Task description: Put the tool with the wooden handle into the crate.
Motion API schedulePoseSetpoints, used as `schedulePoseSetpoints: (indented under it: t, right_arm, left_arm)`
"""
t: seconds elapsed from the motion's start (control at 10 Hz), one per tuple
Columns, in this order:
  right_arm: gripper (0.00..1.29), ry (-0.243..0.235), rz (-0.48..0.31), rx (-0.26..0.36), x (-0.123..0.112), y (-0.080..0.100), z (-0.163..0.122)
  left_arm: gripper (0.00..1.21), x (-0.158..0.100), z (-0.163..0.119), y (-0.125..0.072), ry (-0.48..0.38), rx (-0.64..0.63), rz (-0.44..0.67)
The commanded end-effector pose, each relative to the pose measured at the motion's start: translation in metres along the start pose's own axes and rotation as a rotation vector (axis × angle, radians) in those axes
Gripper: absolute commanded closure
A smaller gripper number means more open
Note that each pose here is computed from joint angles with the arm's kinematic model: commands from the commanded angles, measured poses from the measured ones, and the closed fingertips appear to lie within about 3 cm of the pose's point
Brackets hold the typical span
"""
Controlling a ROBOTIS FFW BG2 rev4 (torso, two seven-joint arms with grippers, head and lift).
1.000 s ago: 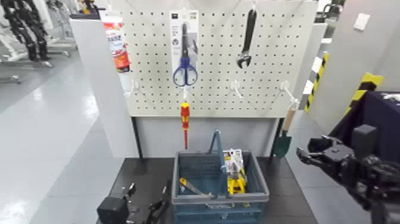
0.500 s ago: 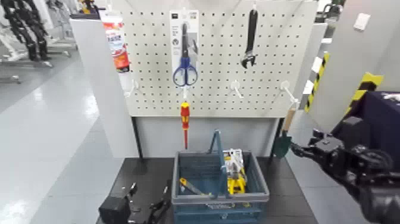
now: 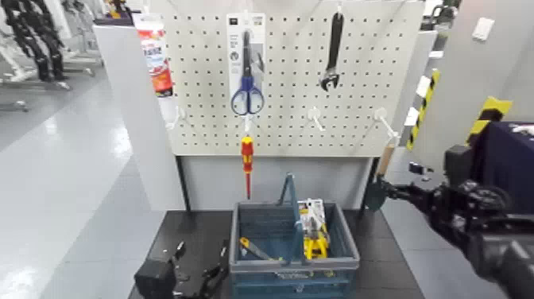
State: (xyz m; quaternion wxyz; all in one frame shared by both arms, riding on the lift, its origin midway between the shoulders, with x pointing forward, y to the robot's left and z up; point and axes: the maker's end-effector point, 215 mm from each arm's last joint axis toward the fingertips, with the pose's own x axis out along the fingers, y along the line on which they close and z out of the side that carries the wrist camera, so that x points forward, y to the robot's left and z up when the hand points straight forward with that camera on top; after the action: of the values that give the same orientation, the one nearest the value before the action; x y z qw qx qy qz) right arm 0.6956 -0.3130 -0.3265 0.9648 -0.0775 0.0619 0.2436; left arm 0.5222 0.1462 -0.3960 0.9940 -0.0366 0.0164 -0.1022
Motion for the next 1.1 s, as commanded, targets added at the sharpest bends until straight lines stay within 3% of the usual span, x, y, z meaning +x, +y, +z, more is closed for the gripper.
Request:
schedulePoseSetpoints:
  t: [0.1, 0.2, 0.3, 0.4, 0.6, 0.9, 1.1]
  right_arm:
    - [0.11, -0.008, 0.019, -0.001, 0.0104, 0.0037, 0.0065]
    - [0.17, -0.014, 0.025, -0.005, 0.0141, 0.0058, 0.0103]
    - [0.30, -0.016, 0.026, -0.008, 0.0156, 0.0060, 0.0127]
    - [0.67, -0.018, 0.024, -0.013, 0.0156, 0.0057, 0.0136]
    - [1.05, -0.022, 0.012, -0.013, 0.0162, 0.0039, 0.0152]
    - [1.17, -0.022, 0.000, -0.013, 0.0151, 0.0034, 0.0135]
    - [1.17, -0.027, -0.007, -0.011, 0.0131, 0.0022, 0.0133]
  left_arm:
    - [0.26, 0.0011, 0.0009, -0.0009, -0.004, 0.001, -0.004]
    - [0.26, 0.0015, 0.0007, -0.0014, -0.004, -0.002, -0.004]
    - [0.26, 0.0014, 0.0002, -0.0021, -0.004, -0.002, -0.006]
    - [0.26, 0.0014, 0.0002, -0.0021, -0.004, -0.004, -0.005]
    - [0.26, 0.0009, -0.0003, -0.0003, -0.003, -0.004, -0.002]
    - [0.26, 0.0004, -0.0013, 0.0000, 0.000, -0.005, -0.001]
    - [0.26, 0.0000, -0.0019, 0.0004, 0.001, -0.007, 0.001]
